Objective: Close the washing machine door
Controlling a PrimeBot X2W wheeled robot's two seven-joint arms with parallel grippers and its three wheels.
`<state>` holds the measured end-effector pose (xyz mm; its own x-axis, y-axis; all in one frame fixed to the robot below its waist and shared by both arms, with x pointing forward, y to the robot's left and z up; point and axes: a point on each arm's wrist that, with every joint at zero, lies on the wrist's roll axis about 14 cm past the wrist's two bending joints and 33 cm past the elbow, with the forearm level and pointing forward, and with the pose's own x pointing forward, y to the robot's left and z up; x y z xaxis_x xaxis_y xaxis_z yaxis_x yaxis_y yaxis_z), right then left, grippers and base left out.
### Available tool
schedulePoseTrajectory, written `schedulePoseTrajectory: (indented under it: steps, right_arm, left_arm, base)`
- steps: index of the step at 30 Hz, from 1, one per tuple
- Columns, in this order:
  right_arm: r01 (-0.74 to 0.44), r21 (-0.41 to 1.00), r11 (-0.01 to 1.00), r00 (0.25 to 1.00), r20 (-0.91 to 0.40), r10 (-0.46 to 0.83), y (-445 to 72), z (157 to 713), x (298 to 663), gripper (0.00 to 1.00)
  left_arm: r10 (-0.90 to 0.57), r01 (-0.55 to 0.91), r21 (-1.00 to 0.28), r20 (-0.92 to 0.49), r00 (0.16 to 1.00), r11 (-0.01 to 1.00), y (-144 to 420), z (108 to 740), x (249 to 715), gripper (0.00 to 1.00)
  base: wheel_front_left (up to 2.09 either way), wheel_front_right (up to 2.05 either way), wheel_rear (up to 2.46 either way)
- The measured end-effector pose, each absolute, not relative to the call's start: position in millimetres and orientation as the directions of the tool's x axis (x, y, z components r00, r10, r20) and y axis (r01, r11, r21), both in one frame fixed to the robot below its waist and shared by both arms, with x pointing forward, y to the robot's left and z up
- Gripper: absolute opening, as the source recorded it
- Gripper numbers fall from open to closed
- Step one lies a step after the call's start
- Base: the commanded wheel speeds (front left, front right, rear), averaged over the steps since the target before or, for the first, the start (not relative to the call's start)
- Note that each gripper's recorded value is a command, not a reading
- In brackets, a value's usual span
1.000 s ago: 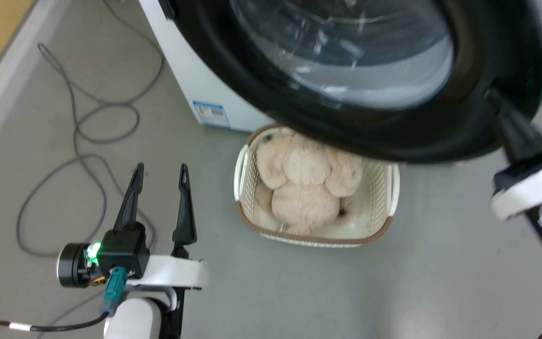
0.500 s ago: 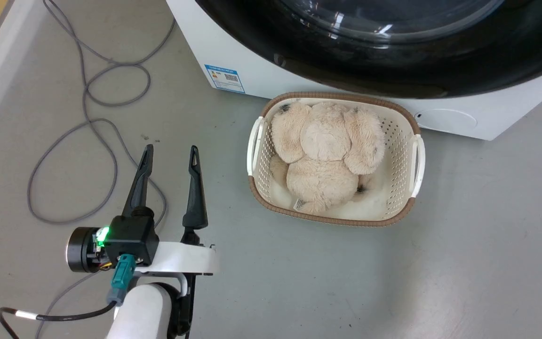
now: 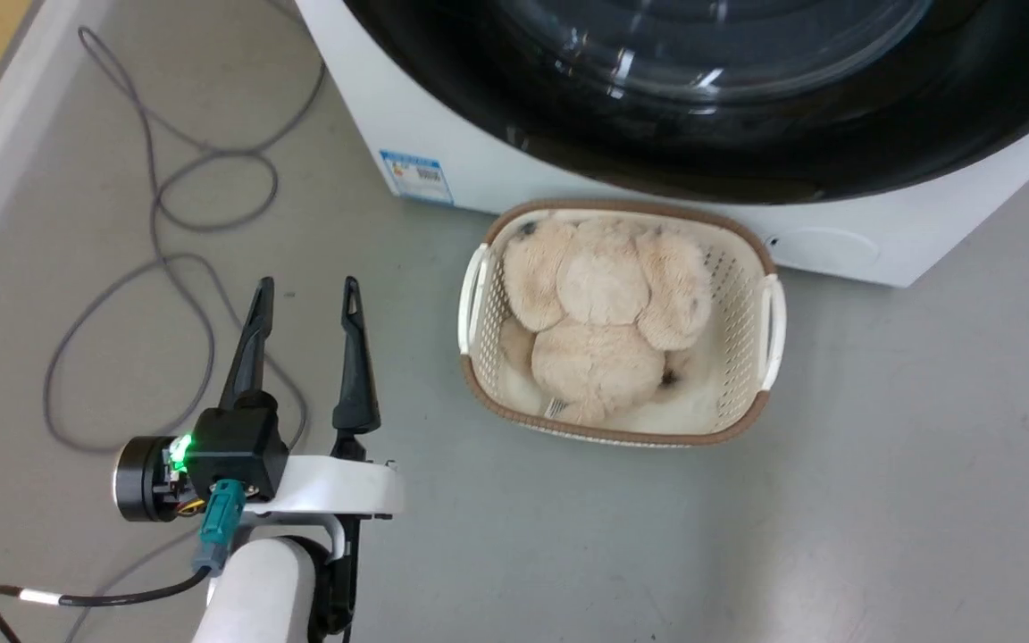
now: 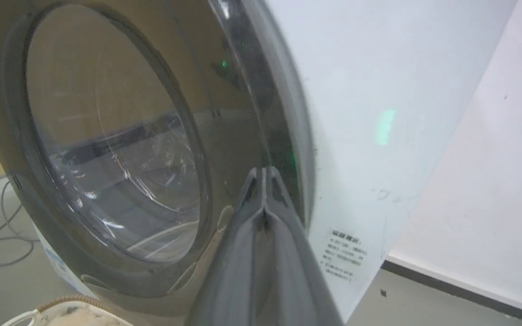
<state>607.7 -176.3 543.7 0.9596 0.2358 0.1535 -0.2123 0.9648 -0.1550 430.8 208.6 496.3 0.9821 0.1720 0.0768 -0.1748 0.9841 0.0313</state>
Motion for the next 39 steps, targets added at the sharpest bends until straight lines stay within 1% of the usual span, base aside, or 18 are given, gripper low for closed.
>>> schedulePoseTrajectory:
  steps: [5, 11, 15, 22, 23, 24, 25, 26, 27, 32, 39]
  right_arm:
    - [-0.132, -0.136, 0.982, 0.926, 0.336, 0.172, -188, 604, 578, 0.0]
    - [-0.103, -0.12, 0.987, 0.86, 0.488, 0.149, -181, 656, 525, 0.0]
    - [-0.11, -0.099, 0.989, 0.846, 0.514, 0.145, -176, 665, 495, 0.0]
    - [-0.141, -0.055, 0.988, 0.868, 0.473, 0.15, -167, 647, 449, 0.0]
    - [-0.147, -0.04, 0.988, 0.875, 0.461, 0.149, -165, 642, 443, 0.08]
    - [-0.156, -0.029, 0.987, 0.881, 0.448, 0.152, -163, 637, 437, 0.31]
    - [-0.161, -0.028, 0.987, 0.887, 0.434, 0.157, -161, 631, 431, 0.44]
    - [-0.164, -0.025, 0.986, 0.893, 0.422, 0.159, -160, 627, 425, 0.51]
    - [-0.166, -0.02, 0.986, 0.897, 0.411, 0.16, -159, 623, 420, 1.0]
    - [-0.144, 0.055, 0.988, 0.924, 0.364, 0.114, -166, 603, 398, 1.0]
    - [-0.113, 0.087, 0.99, 0.959, 0.271, 0.086, -171, 568, 378, 1.0]
  left_arm:
    - [0.178, -0.183, 0.038, 0.108, 0.978, 0.982, 211, 509, 425, 1.0]
    - [0.171, -0.177, 0.036, 0.131, 0.976, 0.983, 209, 520, 412, 1.0]
    - [0.161, -0.167, 0.033, 0.147, 0.976, 0.985, 206, 526, 403, 1.0]
    - [0.144, -0.151, 0.03, 0.16, 0.976, 0.988, 201, 532, 386, 1.0]
    - [0.142, -0.149, 0.032, 0.162, 0.977, 0.988, 201, 533, 383, 1.0]
    - [0.14, -0.147, 0.031, 0.164, 0.977, 0.989, 200, 534, 381, 1.0]
    - [0.139, -0.146, 0.03, 0.165, 0.976, 0.989, 199, 534, 378, 1.0]
    - [0.136, -0.143, 0.032, 0.166, 0.977, 0.989, 199, 534, 375, 1.0]
    - [0.131, -0.139, 0.036, 0.167, 0.977, 0.99, 197, 535, 373, 1.0]
    - [0.109, -0.118, 0.046, 0.174, 0.979, 0.992, 190, 537, 364, 1.0]
    - [0.073, -0.087, 0.065, 0.191, 0.979, 0.994, 180, 541, 360, 1.0]
  base:
    - [0.0, 0.0, 0.0]
    - [0.0, 0.0, 0.0]
    - [0.0, 0.0, 0.0]
    - [0.0, 0.0, 0.0]
    - [0.0, 0.0, 0.0]
    - [0.0, 0.0, 0.0]
    - [0.0, 0.0, 0.0]
    - [0.0, 0.0, 0.0]
    - [0.0, 0.0, 0.0]
    - [0.0, 0.0, 0.0]
    - [0.0, 0.0, 0.0]
